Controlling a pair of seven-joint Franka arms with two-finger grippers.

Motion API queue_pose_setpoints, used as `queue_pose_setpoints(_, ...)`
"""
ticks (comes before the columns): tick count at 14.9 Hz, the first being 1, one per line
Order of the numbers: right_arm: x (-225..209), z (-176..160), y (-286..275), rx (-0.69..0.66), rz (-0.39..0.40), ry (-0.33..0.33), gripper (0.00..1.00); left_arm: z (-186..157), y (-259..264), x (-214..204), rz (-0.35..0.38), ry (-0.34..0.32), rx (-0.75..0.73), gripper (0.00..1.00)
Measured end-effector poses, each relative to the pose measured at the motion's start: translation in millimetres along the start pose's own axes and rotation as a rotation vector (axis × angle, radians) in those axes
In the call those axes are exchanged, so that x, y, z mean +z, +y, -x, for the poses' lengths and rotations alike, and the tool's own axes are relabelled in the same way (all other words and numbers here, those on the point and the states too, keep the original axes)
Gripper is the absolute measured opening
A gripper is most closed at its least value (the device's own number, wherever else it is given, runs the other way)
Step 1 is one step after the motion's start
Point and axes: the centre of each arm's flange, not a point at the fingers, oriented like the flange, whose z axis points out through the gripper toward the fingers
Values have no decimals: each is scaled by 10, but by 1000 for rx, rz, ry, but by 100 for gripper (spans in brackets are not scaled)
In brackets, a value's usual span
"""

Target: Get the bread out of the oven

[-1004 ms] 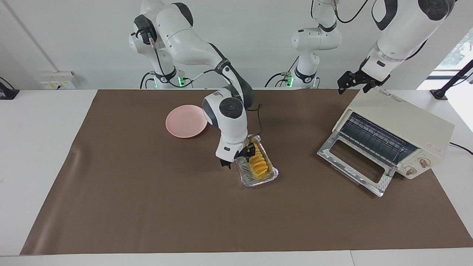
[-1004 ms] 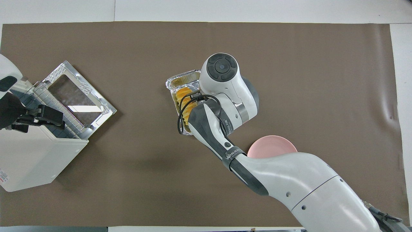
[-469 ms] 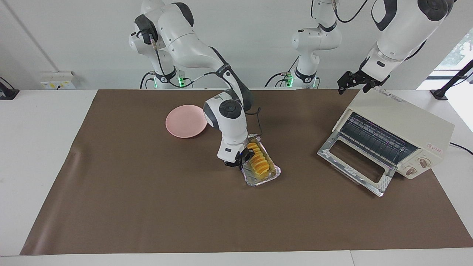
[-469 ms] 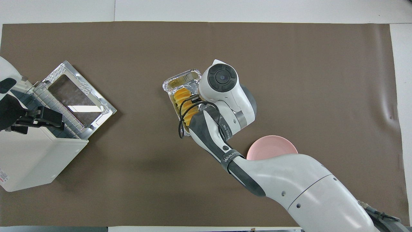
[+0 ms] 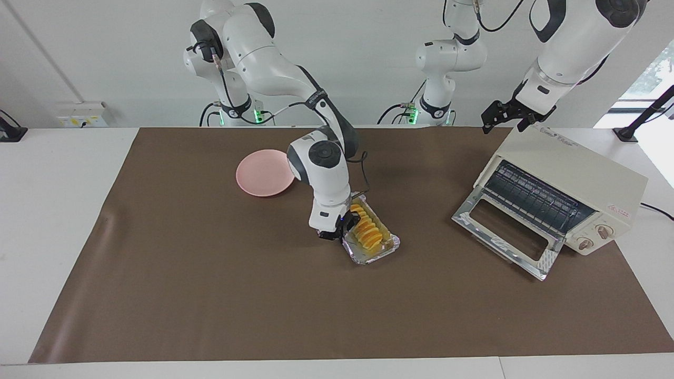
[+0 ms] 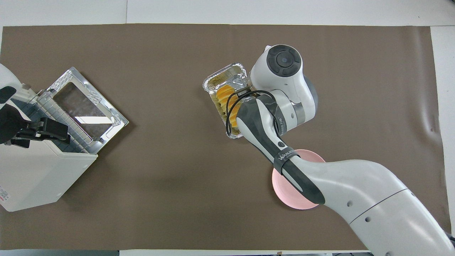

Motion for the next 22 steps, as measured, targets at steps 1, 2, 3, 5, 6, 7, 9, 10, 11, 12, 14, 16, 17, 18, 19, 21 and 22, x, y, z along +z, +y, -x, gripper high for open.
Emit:
queue_pose_setpoints(1,-30,-1,276,31,5,-11,2,0,0,0,0,0,0,100)
queue_pose_setpoints(2,-44,6,599,68,6,-18,2,0,0,0,0,0,0,100)
queue_pose_setpoints(3,-41,26,915,104,-5,-22,2,0,0,0,0,0,0,100)
queue_pose_setpoints(5,13,118,1419,170,-33,-35,2,-1,0,0,0,0,0,100)
queue_pose_setpoints(6,64,182,1589,199,-40,-47,2,-1,0,-1,0,1,-1,100)
queue_pose_setpoints(7,118,252,1705,225,-50,-61,2,-1,0,-1,0,1,-1,100)
queue_pose_setpoints(9,223,418,1801,263,-74,-95,2,-1,0,-1,0,1,-1,100)
queue_pose_setpoints(10,242,501,1806,276,-83,-102,2,-1,0,-1,0,1,-1,100)
queue_pose_setpoints(11,230,566,1793,281,-87,-105,2,-1,0,-1,0,1,-1,100)
queue_pose_setpoints(12,210,621,1769,280,-87,-111,2,-1,0,-1,0,1,-1,100)
queue_pose_setpoints(14,176,677,1731,277,-87,-116,8,-1,0,-1,0,1,-1,100)
queue_pose_setpoints(16,68,668,1708,270,-83,-102,26,-1,0,-1,0,1,-1,100)
queue_pose_setpoints(17,-52,654,1688,260,-75,-94,37,-1,0,-1,0,1,-1,100)
queue_pose_setpoints(18,-222,638,1662,240,-59,-93,46,-1,0,-1,0,1,-1,100)
queue_pose_setpoints(19,-439,613,1637,216,-35,-94,56,-1,0,-1,0,1,-1,100)
queue_pose_setpoints(21,-805,571,1589,192,-13,-91,78,-1,0,-1,0,1,-1,100)
queue_pose_setpoints(22,-892,562,1556,186,-13,-89,88,-1,0,-1,0,1,-1,100)
